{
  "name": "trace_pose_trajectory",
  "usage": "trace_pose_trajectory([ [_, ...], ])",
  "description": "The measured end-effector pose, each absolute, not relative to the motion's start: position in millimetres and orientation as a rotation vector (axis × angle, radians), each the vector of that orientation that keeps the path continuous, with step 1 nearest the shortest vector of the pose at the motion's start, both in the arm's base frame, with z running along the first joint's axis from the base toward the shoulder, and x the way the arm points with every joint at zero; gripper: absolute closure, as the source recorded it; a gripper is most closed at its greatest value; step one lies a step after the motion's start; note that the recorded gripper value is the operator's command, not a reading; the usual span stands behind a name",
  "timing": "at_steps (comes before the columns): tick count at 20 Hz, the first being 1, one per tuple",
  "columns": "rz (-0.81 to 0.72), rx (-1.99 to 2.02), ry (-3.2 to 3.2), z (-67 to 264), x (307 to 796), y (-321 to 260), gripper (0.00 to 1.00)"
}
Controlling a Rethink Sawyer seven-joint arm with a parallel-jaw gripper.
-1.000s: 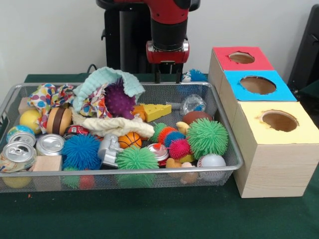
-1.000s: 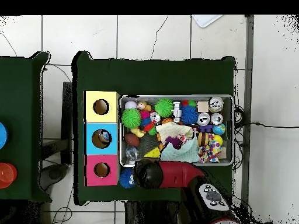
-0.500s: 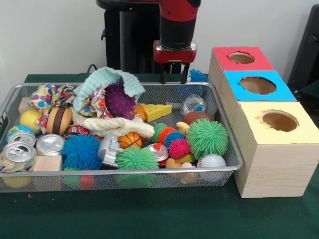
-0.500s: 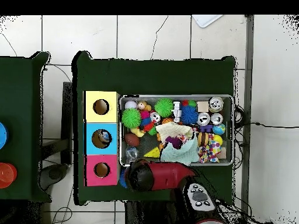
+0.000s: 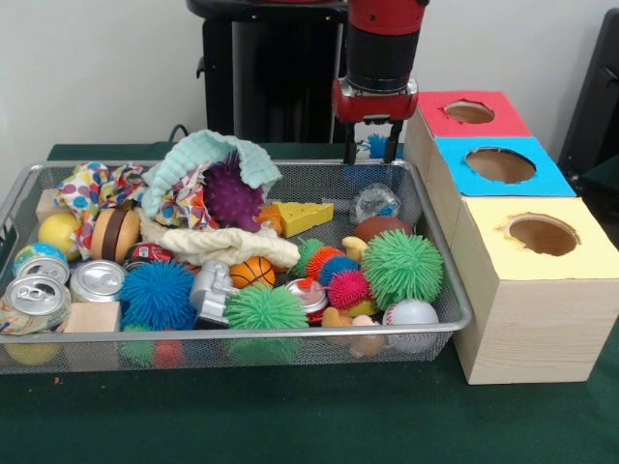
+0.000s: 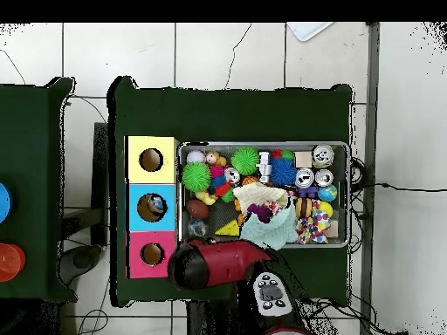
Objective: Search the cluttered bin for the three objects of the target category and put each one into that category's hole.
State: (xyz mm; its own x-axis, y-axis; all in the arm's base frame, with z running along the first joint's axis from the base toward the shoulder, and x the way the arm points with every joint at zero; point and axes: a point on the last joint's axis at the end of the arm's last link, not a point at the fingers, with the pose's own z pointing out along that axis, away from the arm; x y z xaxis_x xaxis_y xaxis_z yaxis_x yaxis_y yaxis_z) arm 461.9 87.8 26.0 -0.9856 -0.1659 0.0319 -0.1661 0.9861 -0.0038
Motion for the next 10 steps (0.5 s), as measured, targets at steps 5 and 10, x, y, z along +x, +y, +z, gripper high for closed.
trace_pose_trajectory([
  [5,0.01,0.27,-3.106,26,463,91,0.0],
  [10,-0.008,0.269,-3.122,9,464,92,0.0],
])
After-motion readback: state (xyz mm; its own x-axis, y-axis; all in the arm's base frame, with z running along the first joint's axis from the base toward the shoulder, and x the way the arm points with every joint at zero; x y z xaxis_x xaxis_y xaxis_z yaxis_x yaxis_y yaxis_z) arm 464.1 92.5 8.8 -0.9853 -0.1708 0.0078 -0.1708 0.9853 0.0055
